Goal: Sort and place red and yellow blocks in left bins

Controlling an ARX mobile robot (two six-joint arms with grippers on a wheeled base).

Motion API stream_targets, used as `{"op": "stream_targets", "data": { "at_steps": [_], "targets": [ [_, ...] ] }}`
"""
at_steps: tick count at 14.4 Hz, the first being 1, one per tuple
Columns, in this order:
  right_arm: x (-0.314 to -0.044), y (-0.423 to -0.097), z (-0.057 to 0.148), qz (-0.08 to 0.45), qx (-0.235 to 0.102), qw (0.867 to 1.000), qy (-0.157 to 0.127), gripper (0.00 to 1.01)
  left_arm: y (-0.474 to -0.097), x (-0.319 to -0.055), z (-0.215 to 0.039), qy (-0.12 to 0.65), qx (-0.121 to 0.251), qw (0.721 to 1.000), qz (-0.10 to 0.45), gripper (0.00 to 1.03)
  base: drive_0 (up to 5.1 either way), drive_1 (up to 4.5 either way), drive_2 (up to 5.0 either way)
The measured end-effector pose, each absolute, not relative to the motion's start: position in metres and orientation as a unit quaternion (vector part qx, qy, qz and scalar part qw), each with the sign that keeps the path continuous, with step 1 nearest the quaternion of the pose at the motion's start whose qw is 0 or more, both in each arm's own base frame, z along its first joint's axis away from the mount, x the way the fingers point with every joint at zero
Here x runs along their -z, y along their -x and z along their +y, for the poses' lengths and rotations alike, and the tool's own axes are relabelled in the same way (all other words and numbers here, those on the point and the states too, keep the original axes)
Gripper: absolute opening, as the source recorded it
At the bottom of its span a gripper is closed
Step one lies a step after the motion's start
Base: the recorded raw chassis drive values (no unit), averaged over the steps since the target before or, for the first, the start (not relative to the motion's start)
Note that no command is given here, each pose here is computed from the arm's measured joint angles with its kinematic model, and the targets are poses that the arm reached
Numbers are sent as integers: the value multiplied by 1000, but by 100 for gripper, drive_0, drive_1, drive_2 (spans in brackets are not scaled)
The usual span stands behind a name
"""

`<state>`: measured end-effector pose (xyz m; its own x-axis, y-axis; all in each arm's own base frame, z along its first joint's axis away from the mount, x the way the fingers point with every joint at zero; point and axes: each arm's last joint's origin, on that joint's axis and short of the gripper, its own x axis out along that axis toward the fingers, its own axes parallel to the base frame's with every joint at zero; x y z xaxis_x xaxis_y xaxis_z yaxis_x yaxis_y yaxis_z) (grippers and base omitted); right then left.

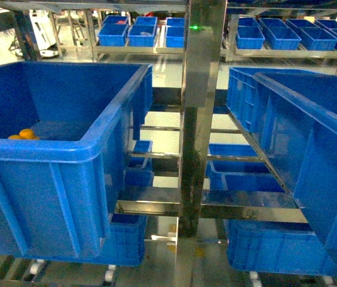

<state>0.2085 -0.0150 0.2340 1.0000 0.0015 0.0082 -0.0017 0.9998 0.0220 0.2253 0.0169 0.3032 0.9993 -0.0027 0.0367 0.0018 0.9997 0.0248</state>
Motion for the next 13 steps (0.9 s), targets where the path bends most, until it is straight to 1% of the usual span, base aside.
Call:
{"op": "stream_targets", "data": {
  "at_steps": [3, 4, 5, 6, 7, 8, 9, 10, 13],
  "targets": [
    [-226, -200, -13, -3, -1, 1000, -8, 22, -218, -286, 15, -8, 1, 1000, -12, 43, 0, 0, 0],
    [-225, -199, -13, -2, -1, 1000, -8, 20, -215, -281, 14, -7, 1, 1000, -8, 39, 0, 0, 0],
    [-221, -195, -12, 0, -2, 1000, -7, 15, -212, -275, 13, -5, 1, 1000, -4, 35, 0, 0, 0],
    [-215, -190, -8, 3, 6, 1000, -5, 5, -204, -259, 12, -3, 0, 1000, 4, 25, 0, 0, 0],
    [-207, -181, 0, 5, -3, 1000, -3, 2, -194, -247, 5, -2, -9, 1000, 2, 10, 0, 0, 0],
    [-202, -174, 1, 2, -8, 1000, -2, 2, -187, -240, -1, -1, 5, 1000, -4, 1, 0, 0, 0],
    [-199, -169, 1, 1, -5, 1000, -3, 2, -179, -231, -1, -2, 7, 1000, -3, 2, 0, 0, 0],
    [-194, -162, 1, 2, -2, 1000, -3, 2, -173, -221, 0, -2, -2, 1000, 2, 2, 0, 0, 0],
    [-185, -149, 1, 3, -3, 1000, -3, 2, -157, -204, 0, -2, -2, 1000, 2, 2, 0, 0, 0]
  ]
}}
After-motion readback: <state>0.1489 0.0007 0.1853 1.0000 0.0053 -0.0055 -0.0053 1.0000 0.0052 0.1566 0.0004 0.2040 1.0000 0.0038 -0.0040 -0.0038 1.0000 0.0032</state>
